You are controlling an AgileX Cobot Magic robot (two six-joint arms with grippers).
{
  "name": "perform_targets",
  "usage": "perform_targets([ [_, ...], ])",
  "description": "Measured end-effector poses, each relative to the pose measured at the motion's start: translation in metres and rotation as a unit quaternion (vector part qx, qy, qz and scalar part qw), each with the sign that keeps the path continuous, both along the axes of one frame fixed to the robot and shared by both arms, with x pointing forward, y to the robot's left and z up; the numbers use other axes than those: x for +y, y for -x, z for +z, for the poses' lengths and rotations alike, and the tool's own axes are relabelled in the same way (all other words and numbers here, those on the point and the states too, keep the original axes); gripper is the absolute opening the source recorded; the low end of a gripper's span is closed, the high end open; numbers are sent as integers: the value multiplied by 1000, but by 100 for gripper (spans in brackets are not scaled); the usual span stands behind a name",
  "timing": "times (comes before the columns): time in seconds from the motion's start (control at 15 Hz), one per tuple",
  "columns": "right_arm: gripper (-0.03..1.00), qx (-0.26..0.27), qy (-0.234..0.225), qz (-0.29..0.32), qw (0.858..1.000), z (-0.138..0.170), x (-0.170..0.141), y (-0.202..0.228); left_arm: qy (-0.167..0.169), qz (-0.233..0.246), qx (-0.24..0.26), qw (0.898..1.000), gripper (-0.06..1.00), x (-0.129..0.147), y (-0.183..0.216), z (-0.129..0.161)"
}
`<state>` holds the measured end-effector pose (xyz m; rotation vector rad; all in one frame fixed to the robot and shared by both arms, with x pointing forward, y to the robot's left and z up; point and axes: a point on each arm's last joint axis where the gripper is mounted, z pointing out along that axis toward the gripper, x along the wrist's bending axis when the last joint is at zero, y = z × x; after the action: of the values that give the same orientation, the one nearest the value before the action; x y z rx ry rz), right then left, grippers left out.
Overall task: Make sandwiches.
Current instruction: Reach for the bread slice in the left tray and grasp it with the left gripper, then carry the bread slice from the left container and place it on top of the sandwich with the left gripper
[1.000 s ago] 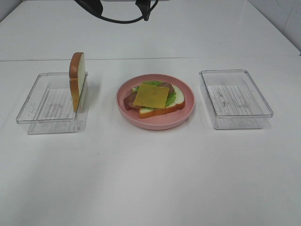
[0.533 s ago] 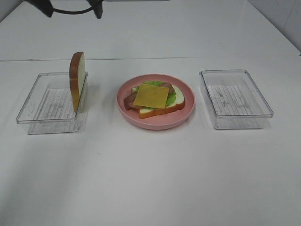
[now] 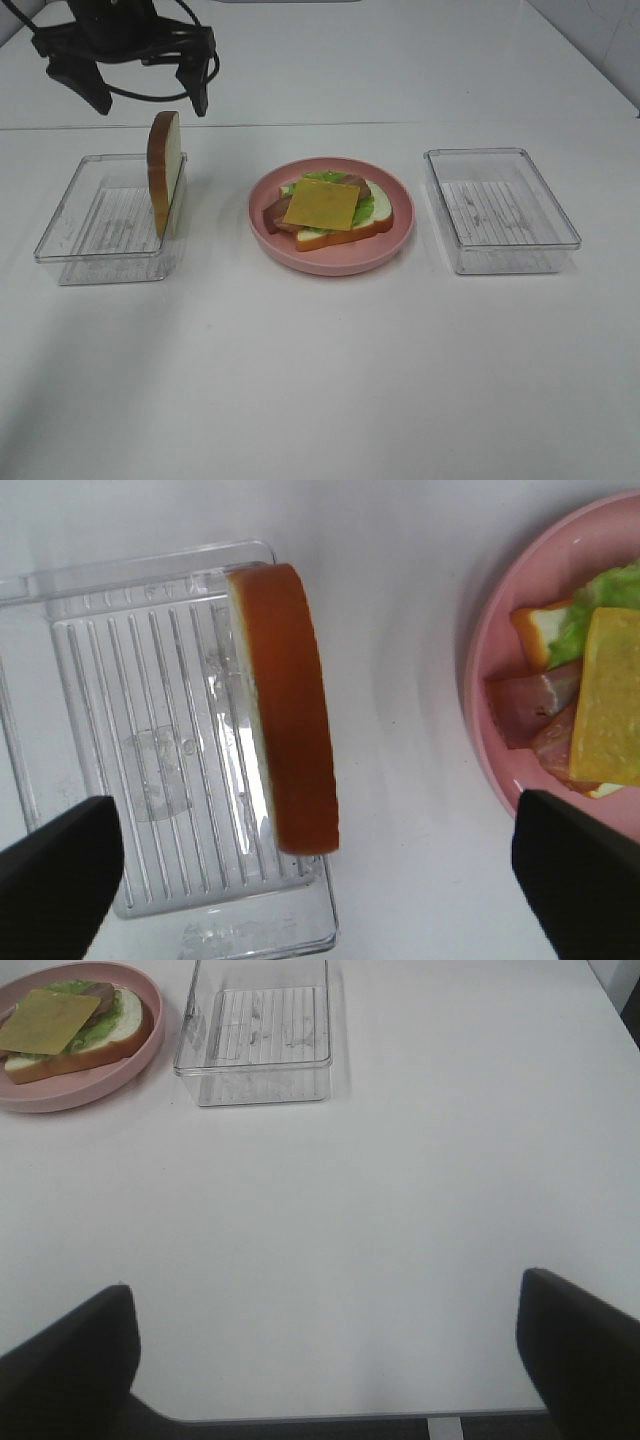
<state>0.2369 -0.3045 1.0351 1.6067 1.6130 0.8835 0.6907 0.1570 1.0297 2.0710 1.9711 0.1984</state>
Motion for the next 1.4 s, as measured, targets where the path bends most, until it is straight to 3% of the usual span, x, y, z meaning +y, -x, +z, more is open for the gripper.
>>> perform_targets([
  [0.13,98,0,0,0,1000,0,0,0,-10,-1,30,999,98,-2,-7,-31],
  [0.4,98,0,0,0,1000,0,0,0,-12,2,37,999,98,-3,-17,-61],
  [0.6,98,0,0,0,1000,0,0,0,-10,3,31,999,91,-3,-20,-64],
  [0.67,98,0,0,0,1000,0,0,0,-9,3,31,999,83,-3,-20,-64],
  [0.73,98,0,0,0,1000,0,0,0,-10,3,32,999,58,-3,-20,-66],
  [0.8,98,0,0,0,1000,0,0,0,-10,3,32,999,50,-3,-20,-66],
  [0.93,98,0,0,0,1000,0,0,0,-21,7,30,999,19,-1,-21,-66],
  [1.2,98,0,0,0,1000,0,0,0,-27,9,35,999,19,1,-18,-60],
  [1.4,98,0,0,0,1000,0,0,0,-40,8,15,999,19,7,-10,-28],
])
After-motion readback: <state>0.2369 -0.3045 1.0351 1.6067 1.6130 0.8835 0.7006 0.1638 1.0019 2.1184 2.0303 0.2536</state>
